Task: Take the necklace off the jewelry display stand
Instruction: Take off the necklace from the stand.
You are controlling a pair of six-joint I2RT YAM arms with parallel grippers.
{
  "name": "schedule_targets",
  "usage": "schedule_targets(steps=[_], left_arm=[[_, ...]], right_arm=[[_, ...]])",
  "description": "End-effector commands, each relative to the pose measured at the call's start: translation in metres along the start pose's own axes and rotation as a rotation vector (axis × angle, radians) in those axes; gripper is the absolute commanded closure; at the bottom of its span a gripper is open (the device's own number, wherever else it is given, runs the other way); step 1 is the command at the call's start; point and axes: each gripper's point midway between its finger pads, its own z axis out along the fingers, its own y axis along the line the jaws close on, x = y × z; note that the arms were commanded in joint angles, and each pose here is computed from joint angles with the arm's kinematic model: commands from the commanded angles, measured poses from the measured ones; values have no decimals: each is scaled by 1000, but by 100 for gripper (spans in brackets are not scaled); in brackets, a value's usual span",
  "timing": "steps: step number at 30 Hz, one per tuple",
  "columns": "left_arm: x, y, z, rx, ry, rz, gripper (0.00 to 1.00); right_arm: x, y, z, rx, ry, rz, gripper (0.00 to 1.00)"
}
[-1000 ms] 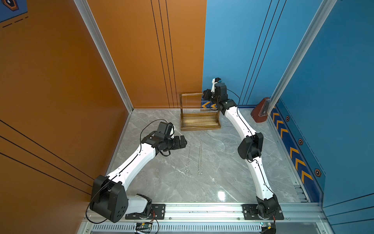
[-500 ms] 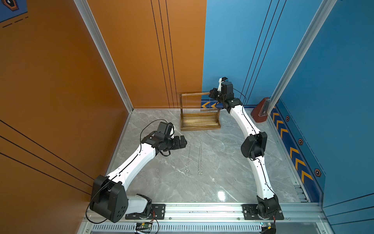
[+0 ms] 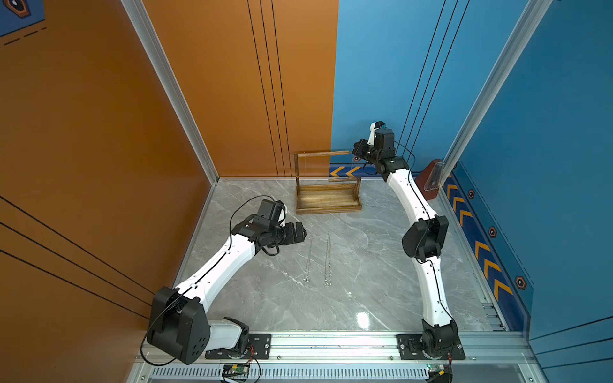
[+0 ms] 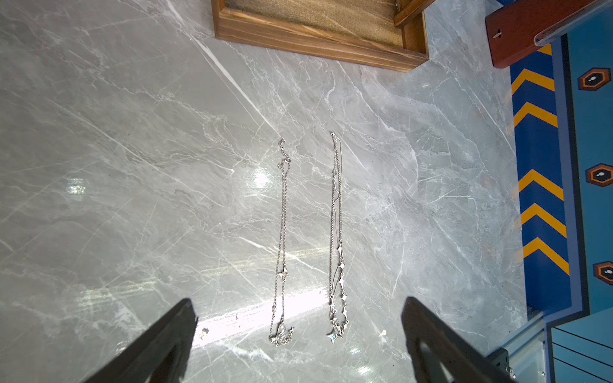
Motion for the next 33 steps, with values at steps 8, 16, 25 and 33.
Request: schedule_targets(steps=[8,16,25,33], left_arm=[[7,-16,1,41,16,83,2],[10,-37,-14,53,-53,225,2],[22,-58,-25,3,-118,461,2],[24,-78,-34,16,-174,633,2]], right_arm=[[-35,16,-34,-27,-37,-14,100],[-60,30,-58,-47,-85,-25,100],[-81,50,-90,-68,-114,-40,100],[-91,67,-121,-82,-122,-58,100]])
